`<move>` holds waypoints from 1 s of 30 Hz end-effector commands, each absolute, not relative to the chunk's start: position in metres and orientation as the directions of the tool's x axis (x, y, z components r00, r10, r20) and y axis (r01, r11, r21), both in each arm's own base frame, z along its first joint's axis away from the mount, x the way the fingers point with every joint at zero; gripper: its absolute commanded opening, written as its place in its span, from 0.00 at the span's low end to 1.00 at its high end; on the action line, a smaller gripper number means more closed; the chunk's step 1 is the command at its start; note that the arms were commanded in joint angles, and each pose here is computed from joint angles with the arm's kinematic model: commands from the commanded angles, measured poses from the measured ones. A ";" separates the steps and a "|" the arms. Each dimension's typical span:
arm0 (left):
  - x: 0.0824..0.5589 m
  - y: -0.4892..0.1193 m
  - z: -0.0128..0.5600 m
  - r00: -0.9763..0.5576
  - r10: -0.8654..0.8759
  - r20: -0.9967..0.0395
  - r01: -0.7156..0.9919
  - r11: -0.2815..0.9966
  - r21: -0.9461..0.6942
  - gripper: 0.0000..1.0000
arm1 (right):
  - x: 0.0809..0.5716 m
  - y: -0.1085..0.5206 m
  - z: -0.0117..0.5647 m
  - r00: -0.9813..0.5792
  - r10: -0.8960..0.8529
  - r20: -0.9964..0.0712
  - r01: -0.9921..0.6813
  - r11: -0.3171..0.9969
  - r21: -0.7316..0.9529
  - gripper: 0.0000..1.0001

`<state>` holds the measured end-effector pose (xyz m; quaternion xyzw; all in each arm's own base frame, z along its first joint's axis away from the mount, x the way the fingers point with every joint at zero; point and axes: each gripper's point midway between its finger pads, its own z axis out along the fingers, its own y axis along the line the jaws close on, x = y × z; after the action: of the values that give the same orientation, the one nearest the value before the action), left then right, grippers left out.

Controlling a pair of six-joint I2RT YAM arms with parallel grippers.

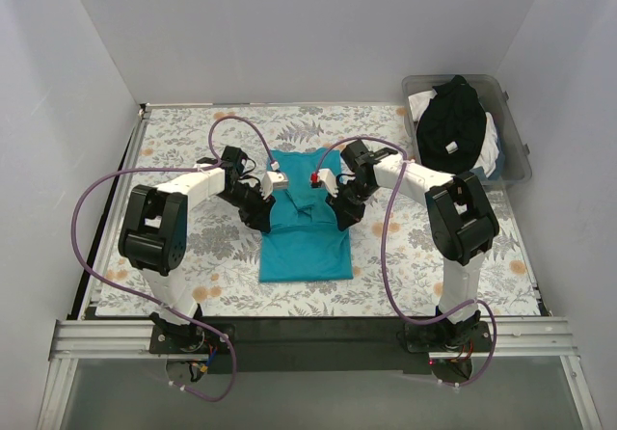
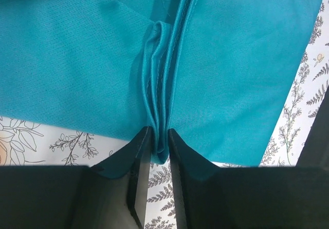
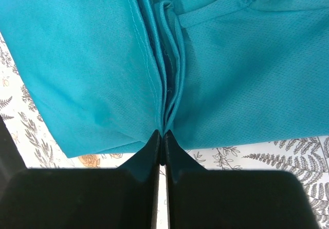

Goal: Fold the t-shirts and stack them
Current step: Fold the tshirt

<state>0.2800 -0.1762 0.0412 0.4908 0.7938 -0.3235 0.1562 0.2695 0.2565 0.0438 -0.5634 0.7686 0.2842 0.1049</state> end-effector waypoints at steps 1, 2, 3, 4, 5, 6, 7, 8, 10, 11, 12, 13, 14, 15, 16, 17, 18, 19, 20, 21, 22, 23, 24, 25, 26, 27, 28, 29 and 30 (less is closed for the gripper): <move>0.283 -0.180 0.054 -0.438 0.670 -0.600 0.898 0.291 -0.331 0.18 | 0.271 0.262 0.059 -0.338 -0.792 -0.508 -0.928 0.189 0.323 0.05; 0.283 -0.180 0.055 -0.438 0.668 -0.601 0.898 0.292 -0.330 0.16 | 0.271 0.263 0.059 -0.339 -0.791 -0.510 -0.927 0.188 0.324 0.04; 0.284 -0.180 0.056 -0.437 0.666 -0.605 0.899 0.291 -0.329 0.11 | 0.270 0.263 0.060 -0.340 -0.790 -0.510 -0.926 0.189 0.326 0.01; 0.283 -0.181 0.057 -0.439 0.663 -0.606 0.898 0.291 -0.331 0.07 | 0.270 0.263 0.060 -0.340 -0.790 -0.510 -0.926 0.189 0.326 0.01; 0.284 -0.182 0.059 -0.436 0.661 -0.611 0.899 0.291 -0.327 0.04 | 0.270 0.263 0.061 -0.342 -0.789 -0.510 -0.926 0.190 0.327 0.01; 0.285 -0.182 0.062 -0.434 0.658 -0.615 0.900 0.290 -0.326 0.00 | 0.270 0.263 0.062 -0.341 -0.788 -0.513 -0.926 0.188 0.327 0.01; 0.285 -0.182 0.063 -0.431 0.659 -0.616 0.902 0.289 -0.321 0.00 | 0.269 0.263 0.063 -0.342 -0.786 -0.515 -0.926 0.188 0.327 0.01; 0.285 -0.182 0.066 -0.430 0.657 -0.619 0.902 0.291 -0.318 0.00 | 0.269 0.263 0.067 -0.338 -0.784 -0.521 -0.928 0.186 0.323 0.01; 0.287 -0.181 0.071 -0.423 0.656 -0.625 0.906 0.293 -0.305 0.00 | 0.268 0.263 0.071 -0.338 -0.780 -0.527 -0.929 0.186 0.321 0.01; 0.286 -0.182 0.072 -0.421 0.657 -0.625 0.907 0.290 -0.306 0.00 | 0.267 0.263 0.074 -0.336 -0.777 -0.532 -0.930 0.185 0.318 0.01; 0.286 -0.181 0.075 -0.419 0.658 -0.626 0.908 0.291 -0.301 0.00 | 0.267 0.264 0.076 -0.336 -0.775 -0.535 -0.930 0.185 0.317 0.01; 0.286 -0.182 0.076 -0.417 0.656 -0.629 0.909 0.290 -0.299 0.00 | 0.267 0.264 0.077 -0.336 -0.773 -0.538 -0.931 0.184 0.316 0.01; 0.286 -0.181 0.078 -0.414 0.656 -0.631 0.910 0.291 -0.295 0.00 | 0.266 0.264 0.081 -0.335 -0.770 -0.543 -0.932 0.184 0.313 0.01; 0.286 -0.181 0.081 -0.413 0.654 -0.633 0.911 0.291 -0.293 0.00 | 0.267 0.264 0.083 -0.332 -0.769 -0.547 -0.933 0.183 0.309 0.01; 0.289 -0.183 0.086 -0.404 0.651 -0.643 0.915 0.287 -0.284 0.00 | 0.267 0.264 0.086 -0.329 -0.767 -0.551 -0.935 0.182 0.304 0.01; 0.289 -0.183 0.089 -0.401 0.649 -0.646 0.916 0.286 -0.281 0.00 | 0.267 0.263 0.088 -0.326 -0.766 -0.554 -0.936 0.182 0.300 0.01; 0.289 -0.183 0.093 -0.402 0.649 -0.646 0.916 0.285 -0.283 0.00 | 0.269 0.264 0.094 -0.317 -0.761 -0.566 -0.941 0.180 0.285 0.01; 0.294 -0.185 0.099 -0.397 0.644 -0.654 0.918 0.288 -0.273 0.00 | 0.272 0.262 0.097 -0.314 -0.757 -0.572 -0.944 0.183 0.276 0.01; 0.298 -0.185 0.102 -0.392 0.640 -0.661 0.920 0.290 -0.265 0.00 | 0.274 0.262 0.100 -0.313 -0.755 -0.576 -0.945 0.187 0.269 0.01; 0.300 -0.185 0.102 -0.395 0.640 -0.659 0.918 0.293 -0.267 0.00 | 0.279 0.262 0.105 -0.306 -0.752 -0.584 -0.948 0.188 0.255 0.01; 0.306 -0.187 0.108 -0.394 0.630 -0.669 0.919 0.297 -0.261 0.00 | 0.284 0.260 0.106 -0.304 -0.750 -0.588 -0.950 0.192 0.247 0.01; 0.311 -0.185 0.110 -0.401 0.623 -0.672 0.915 0.305 -0.263 0.00 | 0.286 0.259 0.104 -0.304 -0.755 -0.581 -0.950 0.195 0.245 0.01; 0.313 -0.184 0.104 -0.417 0.625 -0.660 0.908 0.311 -0.279 0.00 | 0.291 0.259 0.106 -0.301 -0.754 -0.584 -0.951 0.196 0.238 0.01; 0.317 -0.184 0.104 -0.414 0.626 -0.661 0.910 0.312 -0.275 0.00 | 0.296 0.257 0.104 -0.301 -0.755 -0.583 -0.952 0.199 0.234 0.01; 0.323 -0.182 0.101 -0.425 0.623 -0.657 0.905 0.321 -0.280 0.00 | 0.298 0.256 0.098 -0.309 -0.762 -0.569 -0.949 0.204 0.241 0.01; 0.327 -0.182 0.099 -0.425 0.619 -0.660 0.904 0.324 -0.279 0.00 | 0.301 0.255 0.095 -0.311 -0.763 -0.568 -0.948 0.206 0.242 0.01; 0.330 -0.181 0.098 -0.421 0.619 -0.663 0.906 0.325 -0.272 0.00 | 0.306 0.255 0.095 -0.307 -0.762 -0.570 -0.950 0.206 0.236 0.01; 0.332 -0.181 0.090 -0.424 0.624 -0.656 0.905 0.327 -0.274 0.00 | 0.307 0.256 0.087 -0.310 -0.769 -0.559 -0.948 0.204 0.245 0.01; 0.332 -0.181 0.086 -0.427 0.627 -0.652 0.903 0.328 -0.276 0.00 | 0.309 0.256 0.084 -0.311 -0.773 -0.553 -0.947 0.204 0.247 0.01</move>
<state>0.3244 -0.1810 0.0893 0.4891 0.7862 -0.3105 0.2153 0.3012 0.2559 0.0934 -0.5602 0.7618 0.2792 0.1670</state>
